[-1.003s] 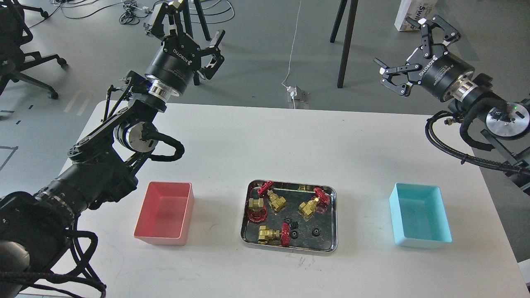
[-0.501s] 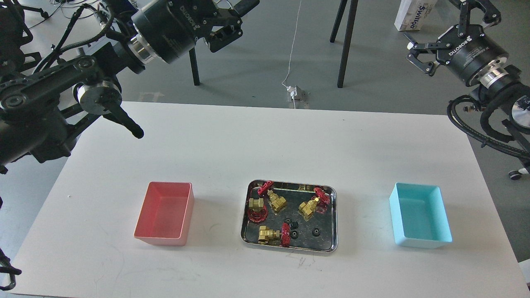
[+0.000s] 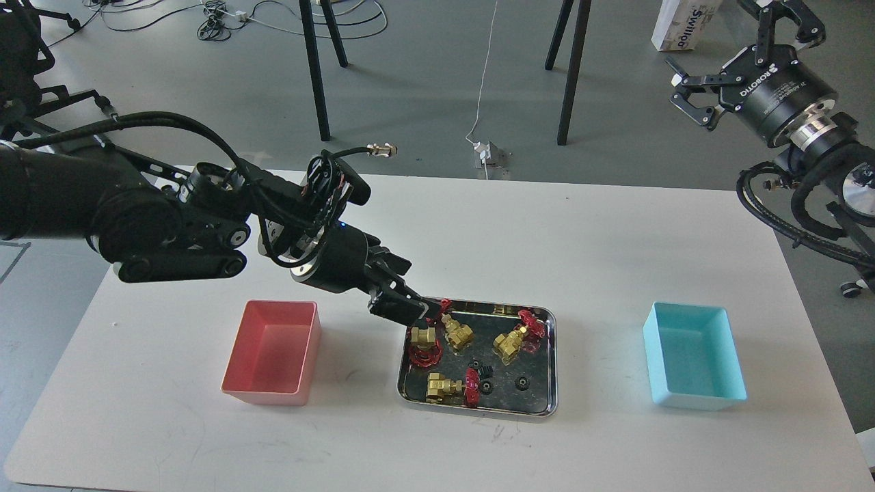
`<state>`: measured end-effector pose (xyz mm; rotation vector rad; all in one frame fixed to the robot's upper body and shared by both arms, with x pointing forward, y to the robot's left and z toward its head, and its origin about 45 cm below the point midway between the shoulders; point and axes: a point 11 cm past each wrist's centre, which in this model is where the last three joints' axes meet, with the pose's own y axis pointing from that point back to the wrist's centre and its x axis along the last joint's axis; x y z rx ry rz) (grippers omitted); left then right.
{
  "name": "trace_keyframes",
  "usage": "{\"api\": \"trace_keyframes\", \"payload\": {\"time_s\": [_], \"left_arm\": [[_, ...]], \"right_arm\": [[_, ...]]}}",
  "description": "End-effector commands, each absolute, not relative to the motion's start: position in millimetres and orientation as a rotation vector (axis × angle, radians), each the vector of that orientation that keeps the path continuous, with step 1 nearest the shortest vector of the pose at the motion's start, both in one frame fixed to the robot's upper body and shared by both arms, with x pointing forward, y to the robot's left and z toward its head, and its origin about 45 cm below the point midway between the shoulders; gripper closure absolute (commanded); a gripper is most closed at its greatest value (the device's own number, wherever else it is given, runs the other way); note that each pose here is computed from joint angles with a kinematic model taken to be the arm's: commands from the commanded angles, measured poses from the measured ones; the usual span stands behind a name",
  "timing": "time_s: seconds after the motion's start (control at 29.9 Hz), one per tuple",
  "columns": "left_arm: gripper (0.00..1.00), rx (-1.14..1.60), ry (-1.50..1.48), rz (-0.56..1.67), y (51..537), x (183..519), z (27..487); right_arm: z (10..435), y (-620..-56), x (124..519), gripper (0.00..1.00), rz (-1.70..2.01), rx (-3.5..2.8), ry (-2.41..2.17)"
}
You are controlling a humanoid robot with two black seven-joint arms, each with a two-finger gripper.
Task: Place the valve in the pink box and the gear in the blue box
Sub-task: 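Lower the left gripper onto a brass valve with red handle, then close the left gripper on the brass valve and lift it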
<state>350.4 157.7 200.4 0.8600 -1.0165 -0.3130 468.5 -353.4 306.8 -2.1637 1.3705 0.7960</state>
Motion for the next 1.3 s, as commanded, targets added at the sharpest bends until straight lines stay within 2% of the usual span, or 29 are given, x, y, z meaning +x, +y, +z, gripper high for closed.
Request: {"api": "trace_keyframes", "payload": {"time_s": [0.0,0.13,0.27,0.37,0.8,1.04,1.27], "left_arm": [[0.06,0.860,-1.068,-0.304,166.0,350.2,170.6],[0.06,0.852,-1.058,-0.305,164.2,346.3,162.0],[0.06,0.828,-1.035,-0.319,156.8,335.9,149.2],[0.06,0.793,-1.035,-0.306,147.5,330.6,144.1],[0.06,0.827,-1.036,-0.275,154.6,334.2,109.8],[0.14,0.816,-1.044,-0.272,148.3,330.4,98.5],[0.27,0.816,-1.048,-0.268,148.5,331.5,98.9]], "right_arm": [[299.1,-353.4,466.2,0.00,0.815,-2.160,1.378],[302.8,-353.3,471.9,0.00,0.816,-2.157,1.418],[351.5,-333.3,504.6,0.00,0.724,-2.193,1.464],[362.8,-323.5,514.6,0.00,0.686,-2.229,1.483],[337.4,-311.8,511.0,0.00,0.752,-2.235,1.473],[329.2,-313.8,508.7,0.00,0.771,-2.230,1.483],[319.4,-316.3,505.8,0.00,0.795,-2.220,1.493]]}}
